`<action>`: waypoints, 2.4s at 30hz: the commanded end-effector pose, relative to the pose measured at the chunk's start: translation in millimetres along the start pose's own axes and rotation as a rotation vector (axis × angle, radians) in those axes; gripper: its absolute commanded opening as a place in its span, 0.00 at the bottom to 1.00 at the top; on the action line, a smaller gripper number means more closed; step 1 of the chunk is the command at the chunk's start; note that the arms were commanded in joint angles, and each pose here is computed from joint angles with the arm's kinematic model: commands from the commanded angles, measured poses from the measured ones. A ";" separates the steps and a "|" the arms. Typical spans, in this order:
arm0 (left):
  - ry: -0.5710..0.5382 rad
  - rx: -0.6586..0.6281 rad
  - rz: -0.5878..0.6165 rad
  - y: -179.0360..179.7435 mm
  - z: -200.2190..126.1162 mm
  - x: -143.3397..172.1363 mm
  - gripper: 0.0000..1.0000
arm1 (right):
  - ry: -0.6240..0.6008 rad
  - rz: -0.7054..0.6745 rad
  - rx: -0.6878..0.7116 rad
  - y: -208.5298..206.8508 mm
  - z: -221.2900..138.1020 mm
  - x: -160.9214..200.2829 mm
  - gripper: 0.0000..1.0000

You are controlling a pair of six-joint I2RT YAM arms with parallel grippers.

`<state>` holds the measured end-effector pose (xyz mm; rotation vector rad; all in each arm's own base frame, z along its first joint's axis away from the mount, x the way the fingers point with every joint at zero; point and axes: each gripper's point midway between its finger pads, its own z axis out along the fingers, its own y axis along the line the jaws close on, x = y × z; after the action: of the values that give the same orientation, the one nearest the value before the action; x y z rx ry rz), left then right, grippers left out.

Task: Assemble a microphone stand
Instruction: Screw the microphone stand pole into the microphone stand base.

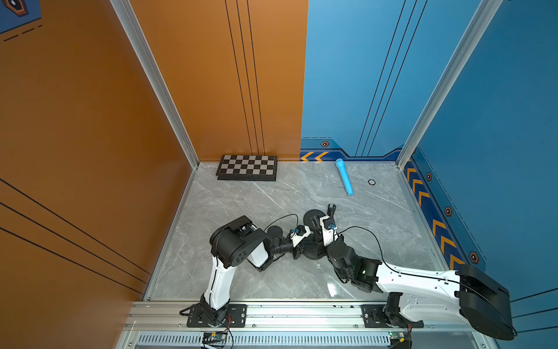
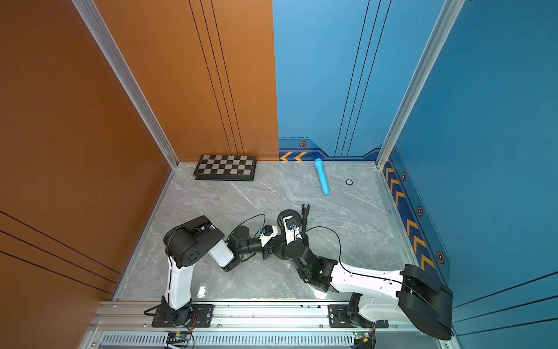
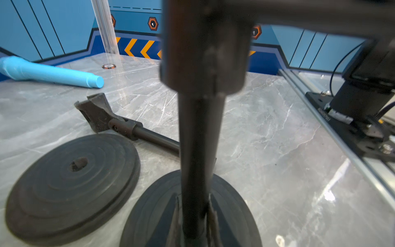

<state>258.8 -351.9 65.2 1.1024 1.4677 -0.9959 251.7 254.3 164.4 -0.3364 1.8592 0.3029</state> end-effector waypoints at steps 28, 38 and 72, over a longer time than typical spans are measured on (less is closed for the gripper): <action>0.072 0.086 0.019 -14.1 -6.9 38.1 0.00 | 0.119 -0.372 -0.797 16.4 0.2 -6.9 0.20; 0.059 0.023 -0.009 -3.4 -8.9 27.5 0.26 | 0.047 -0.218 -0.303 -14.2 23.5 9.8 0.00; 0.036 0.092 0.037 -18.9 0.8 19.3 0.00 | 0.060 -0.332 -0.560 4.6 -15.0 -8.1 0.50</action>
<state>247.6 -361.3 66.9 1.1746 1.3911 -1.0142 243.3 246.4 173.8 -0.9390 1.7360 0.5449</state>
